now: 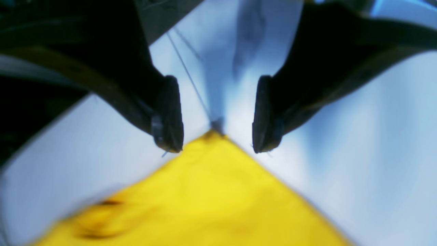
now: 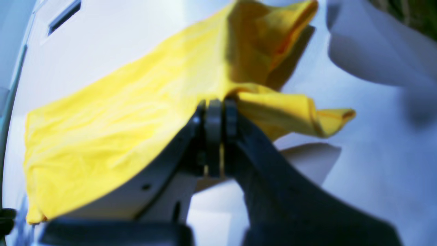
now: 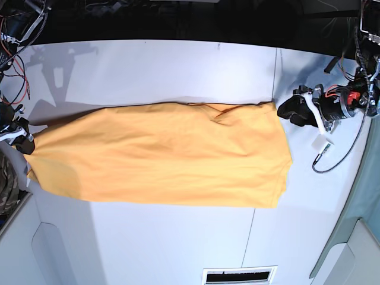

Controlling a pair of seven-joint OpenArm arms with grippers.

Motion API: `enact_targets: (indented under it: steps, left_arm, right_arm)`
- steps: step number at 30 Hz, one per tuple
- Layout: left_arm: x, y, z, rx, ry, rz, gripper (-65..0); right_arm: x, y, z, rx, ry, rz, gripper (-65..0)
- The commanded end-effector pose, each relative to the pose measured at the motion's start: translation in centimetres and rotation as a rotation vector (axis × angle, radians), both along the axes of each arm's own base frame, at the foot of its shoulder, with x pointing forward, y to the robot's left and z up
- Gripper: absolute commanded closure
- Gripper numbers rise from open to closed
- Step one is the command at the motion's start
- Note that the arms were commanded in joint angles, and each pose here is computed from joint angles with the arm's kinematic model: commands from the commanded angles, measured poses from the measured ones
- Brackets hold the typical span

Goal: Layout the t-shirt on the table in an organized manner, then fold the t-shirt properly
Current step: 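Grasp the shirt corner nearest the left gripper, then lift the grasped corner with the left gripper and pull it outward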

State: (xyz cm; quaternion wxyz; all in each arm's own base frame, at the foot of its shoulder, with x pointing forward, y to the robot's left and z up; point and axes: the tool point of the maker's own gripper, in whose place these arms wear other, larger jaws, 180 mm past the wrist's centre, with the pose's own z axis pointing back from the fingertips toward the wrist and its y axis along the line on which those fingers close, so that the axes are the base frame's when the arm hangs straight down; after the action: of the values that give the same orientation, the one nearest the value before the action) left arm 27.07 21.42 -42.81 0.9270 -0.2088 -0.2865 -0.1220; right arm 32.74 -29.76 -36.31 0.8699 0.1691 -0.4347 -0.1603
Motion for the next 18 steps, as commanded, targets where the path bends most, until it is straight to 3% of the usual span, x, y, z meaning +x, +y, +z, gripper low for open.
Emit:
enact_targets:
  steps: [1,4,9,10,11,13,14,18]
  left_arm:
    - [1.4,0.2,0.8,-0.026,-0.050,0.029,-35.7]
    - [0.7,-1.6,-0.9,-0.091,-0.002,0.050,-35.7]
    - [0.3,-4.0,-0.8,-0.179,0.008,0.028,-35.3]
    - [0.3,-4.1,-0.9,-0.176,0.010,0.027,-32.5]
    - [0.1,-4.1,-1.1,-0.166,0.017,0.021,-24.9]
    - [-0.2,-4.0,-1.5,-0.139,0.033,0.007,-2.5]
    - [-0.4,-4.0,-1.6,-0.134,0.041,0.003,0.0]
    - [-0.4,-3.9,0.7,-0.164,0.030,-0.060,0.0]
  right_arm:
    - [1.0,-0.6,1.9,-0.017,-0.064,-0.003,0.0]
    - [0.6,-0.6,1.5,-0.021,-0.050,-0.003,0.0]
    - [0.0,-0.2,0.6,-0.012,-0.031,-0.001,0.0]
    - [-0.3,-0.3,0.4,-0.013,-0.023,-0.001,0.0]
    - [-0.5,-0.2,0.2,-0.012,-0.018,-0.001,0.0]
    - [-0.7,-0.3,0.0,-0.013,-0.012,-0.001,0.0]
    - [-0.7,-0.3,0.1,-0.012,-0.013,-0.001,0.0]
    - [-0.3,-0.6,0.8,-0.010,-0.038,-0.004,0.0]
